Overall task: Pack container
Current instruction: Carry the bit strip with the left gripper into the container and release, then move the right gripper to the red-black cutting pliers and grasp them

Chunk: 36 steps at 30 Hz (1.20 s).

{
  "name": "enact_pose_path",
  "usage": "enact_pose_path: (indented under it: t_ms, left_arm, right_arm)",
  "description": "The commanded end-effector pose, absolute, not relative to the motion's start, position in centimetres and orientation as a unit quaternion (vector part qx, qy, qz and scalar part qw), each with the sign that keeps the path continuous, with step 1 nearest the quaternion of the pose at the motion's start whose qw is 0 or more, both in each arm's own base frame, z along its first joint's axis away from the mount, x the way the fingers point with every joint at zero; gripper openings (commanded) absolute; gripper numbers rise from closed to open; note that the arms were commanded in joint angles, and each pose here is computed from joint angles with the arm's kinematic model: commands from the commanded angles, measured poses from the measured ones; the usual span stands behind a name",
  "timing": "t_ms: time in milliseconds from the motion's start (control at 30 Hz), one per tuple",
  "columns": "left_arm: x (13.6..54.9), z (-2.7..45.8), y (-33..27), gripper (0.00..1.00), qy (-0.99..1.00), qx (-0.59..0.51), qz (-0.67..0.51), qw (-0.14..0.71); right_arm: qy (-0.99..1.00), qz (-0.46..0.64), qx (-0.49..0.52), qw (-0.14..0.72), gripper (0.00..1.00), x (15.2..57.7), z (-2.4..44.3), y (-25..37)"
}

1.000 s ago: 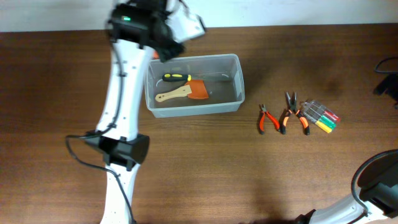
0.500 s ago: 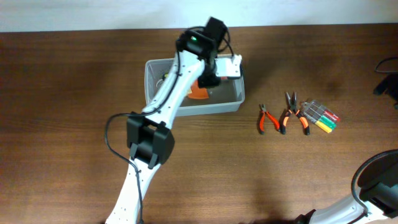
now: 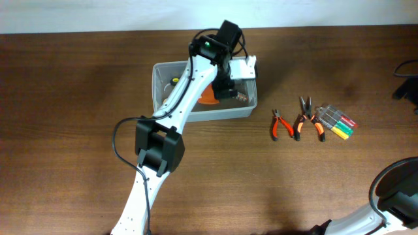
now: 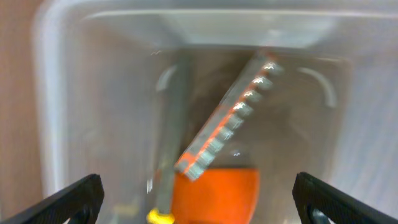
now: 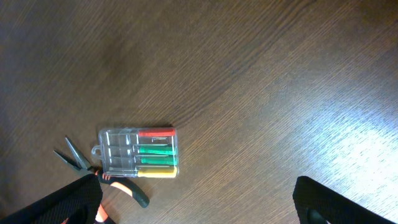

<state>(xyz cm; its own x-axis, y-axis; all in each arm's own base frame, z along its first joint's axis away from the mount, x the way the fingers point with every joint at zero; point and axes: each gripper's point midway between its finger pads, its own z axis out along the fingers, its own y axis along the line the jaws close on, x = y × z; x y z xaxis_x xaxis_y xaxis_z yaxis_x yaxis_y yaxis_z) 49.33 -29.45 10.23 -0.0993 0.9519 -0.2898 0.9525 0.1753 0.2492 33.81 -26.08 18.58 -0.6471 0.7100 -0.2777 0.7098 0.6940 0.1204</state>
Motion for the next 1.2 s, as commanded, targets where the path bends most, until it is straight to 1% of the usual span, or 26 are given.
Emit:
enact_pose_path:
  t_ms: [0,133,200,300,333,400,500,633,700,833,900,967,1033,1167]
  left_arm:
    - [50.9,19.7,-26.5,0.99,0.81,0.513,0.035,0.282]
    - [50.3,28.1,-23.0,0.99,0.831,0.426,0.047,0.354]
    - [49.6,32.2,-20.2,0.99,0.838,0.383,0.046,0.385]
    - [48.6,36.1,-15.0,0.99,0.849,0.329,0.058,0.409]
    - [48.4,37.2,-12.2,0.99,0.859,0.295,0.066,0.414]
    - [48.3,38.0,-7.4,0.99,0.879,0.224,0.071,0.414]
    - [47.7,37.2,1.2,0.99,0.914,0.087,0.077,0.389]
    - [45.9,33.5,10.8,0.99,0.941,-0.074,0.074,0.323]
    - [45.1,31.4,13.8,0.99,0.948,-0.111,0.068,0.29]
    - [44.1,28.1,17.8,0.99,0.956,-0.152,0.069,0.242]
    - [43.9,26.7,19.4,0.99,0.957,-0.169,0.069,0.226]
    - [43.8,25.5,20.6,0.99,0.958,-0.18,0.069,0.214]
    - [43.7,24.5,21.4,0.99,0.959,-0.189,0.068,0.202]
    - [43.5,23.8,22.1,0.99,0.959,-0.195,0.068,0.195]
  right_arm:
    - [0.906,-0.006,0.392,0.157,0.98,34.0,18.8,-26.3]
    - [0.906,0.014,0.387,0.17,0.98,34.7,19.0,-25.8]
    - [0.906,0.029,0.385,0.174,0.98,35.1,19.1,-25.4]
    - [0.903,0.063,0.373,0.204,0.99,36.6,19.7,-24.8]
    - [0.901,0.099,0.361,0.218,0.98,37.7,20.1,-23.7]
    - [0.905,0.139,0.33,0.23,0.99,38.8,20.7,-21.9]
    - [0.936,0.137,0.247,0.211,0.89,39.3,20.2,-18.6]
    - [0.968,0.075,0.195,0.138,0.89,38.7,18.6,-14.5]
    - [0.979,0.036,0.161,0.117,0.89,38.9,18.1,-12.5]
    - [0.986,-0.009,0.115,0.122,0.9,40.2,18.1,-10.3]
    - [0.987,-0.006,0.099,0.126,0.89,40.7,18.2,-9.0]
    - [0.989,0.011,0.083,0.123,0.85,40.9,18.1,-7.3]
    - [0.993,0.025,0.06,0.103,0.79,40.6,17.5,-5.0]
    - [0.997,0.03,0.02,0.062,0.79,39.6,15.1,-1.5]
